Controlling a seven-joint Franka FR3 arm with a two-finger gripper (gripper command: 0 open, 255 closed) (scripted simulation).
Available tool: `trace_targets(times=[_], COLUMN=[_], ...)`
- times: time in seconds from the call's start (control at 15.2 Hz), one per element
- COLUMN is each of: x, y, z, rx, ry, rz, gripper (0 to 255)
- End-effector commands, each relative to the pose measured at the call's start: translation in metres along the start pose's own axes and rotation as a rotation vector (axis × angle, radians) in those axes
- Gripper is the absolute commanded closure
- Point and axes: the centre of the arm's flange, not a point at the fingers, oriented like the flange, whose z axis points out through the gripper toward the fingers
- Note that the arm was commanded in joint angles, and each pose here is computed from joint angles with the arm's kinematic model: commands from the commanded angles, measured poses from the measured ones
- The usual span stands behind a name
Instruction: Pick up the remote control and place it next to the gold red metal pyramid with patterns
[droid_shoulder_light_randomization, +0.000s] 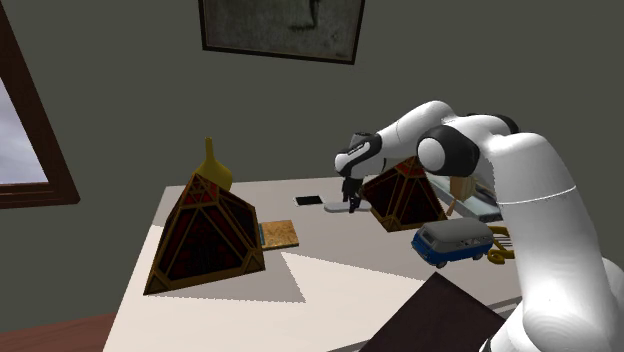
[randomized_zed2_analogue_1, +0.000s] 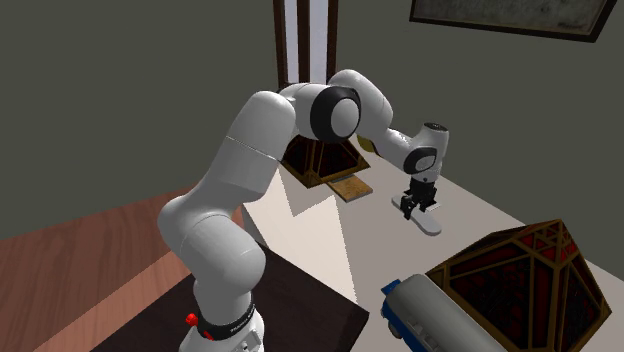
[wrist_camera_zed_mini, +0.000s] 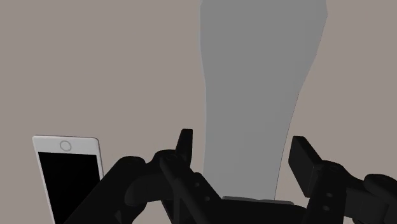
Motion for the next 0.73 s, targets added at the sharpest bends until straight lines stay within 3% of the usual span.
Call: trace_targets(times=[0.0, 0.66], x=[0.0, 0.001], y=[0.0, -0.001], z=[0.011, 0.063], rx=[-0.001, -0.001], ry=[0.0, 0.0], rz=[0.0, 0.0], gripper=[255, 255])
